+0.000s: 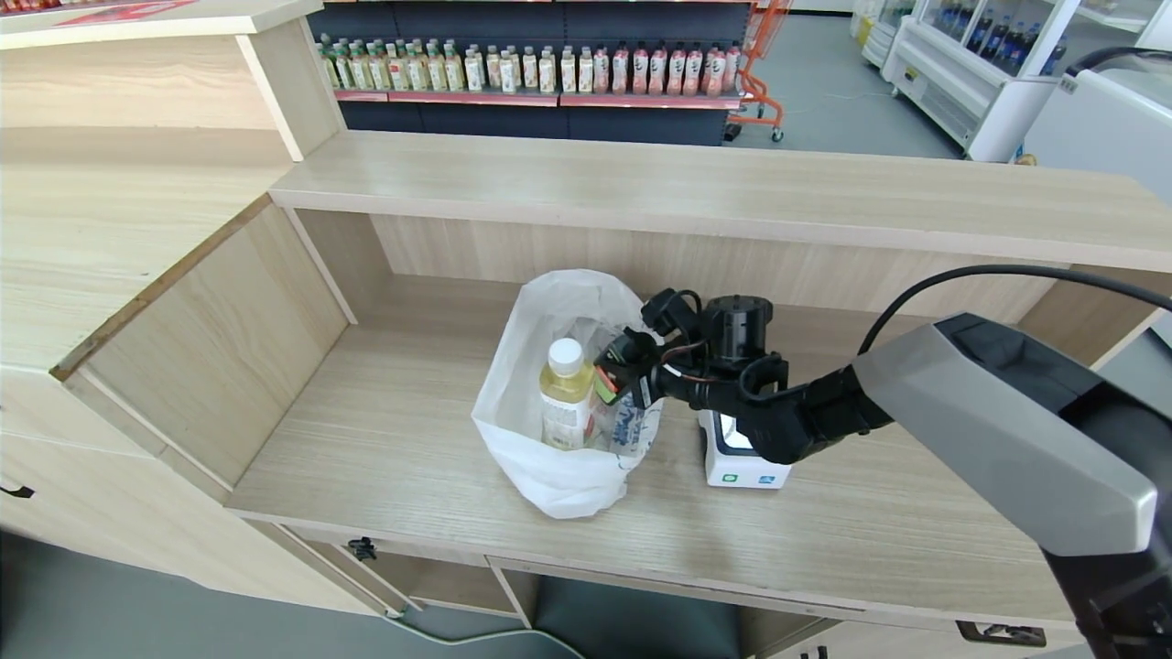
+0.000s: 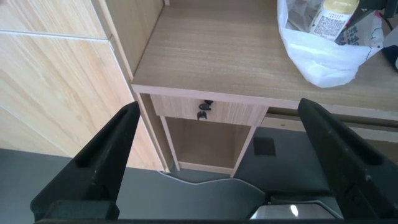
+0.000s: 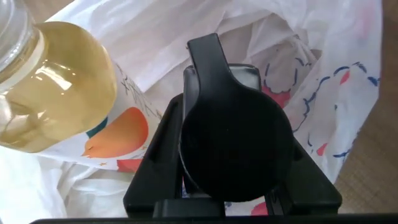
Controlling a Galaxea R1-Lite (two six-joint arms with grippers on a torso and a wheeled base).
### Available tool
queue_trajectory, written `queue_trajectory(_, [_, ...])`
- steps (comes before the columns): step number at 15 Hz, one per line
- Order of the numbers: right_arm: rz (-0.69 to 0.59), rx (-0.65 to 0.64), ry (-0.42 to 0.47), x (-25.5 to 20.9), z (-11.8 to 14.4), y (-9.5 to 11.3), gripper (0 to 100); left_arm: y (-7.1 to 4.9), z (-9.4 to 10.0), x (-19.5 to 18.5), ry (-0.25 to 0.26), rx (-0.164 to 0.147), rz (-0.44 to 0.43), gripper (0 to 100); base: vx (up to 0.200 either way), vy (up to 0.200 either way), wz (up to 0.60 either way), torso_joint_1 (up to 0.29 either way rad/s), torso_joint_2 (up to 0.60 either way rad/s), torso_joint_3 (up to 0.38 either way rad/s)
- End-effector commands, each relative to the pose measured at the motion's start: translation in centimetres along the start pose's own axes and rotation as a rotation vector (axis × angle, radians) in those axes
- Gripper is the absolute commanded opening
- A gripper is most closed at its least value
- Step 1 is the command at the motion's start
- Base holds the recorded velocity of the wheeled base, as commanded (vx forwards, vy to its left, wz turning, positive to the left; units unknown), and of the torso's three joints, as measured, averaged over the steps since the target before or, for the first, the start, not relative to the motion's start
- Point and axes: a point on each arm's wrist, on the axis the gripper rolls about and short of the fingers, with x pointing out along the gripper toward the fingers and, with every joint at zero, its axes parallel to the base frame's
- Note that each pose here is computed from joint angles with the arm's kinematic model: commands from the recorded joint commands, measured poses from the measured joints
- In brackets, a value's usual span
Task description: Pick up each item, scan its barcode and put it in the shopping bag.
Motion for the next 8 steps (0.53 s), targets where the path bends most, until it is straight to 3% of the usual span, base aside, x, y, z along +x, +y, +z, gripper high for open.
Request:
queue_trajectory(1, [-0.002,-0.011,0.011,0.37,-1.31,-0.12,0,0.00,0.00,0.00,0.000,0.000,0.000,100,0.000,0.000,0.00,0.000,0.00,0.000])
queue_trajectory(5, [0.001,-0.012,0.015,0.37,-1.47,-0.09,0,0.00,0.01,0.01,0.001,-0.002,0.000,100,0.000,0.000,0.00,0.000,0.00,0.000])
queue_trajectory(6, [0.001,-0.013,0.014,0.39,-1.40,-0.11,100,0.00,0.00,0.00,0.000,0.000,0.000,100,0.000,0.000,0.00,0.000,0.00,0.000])
queue_trajectory(8, [0.000,-0.015,0.005,0.34,-1.15,-0.22,100,0.00,0.01,0.01,0.001,0.000,0.000,100,0.000,0.000,0.00,0.000,0.00,0.000])
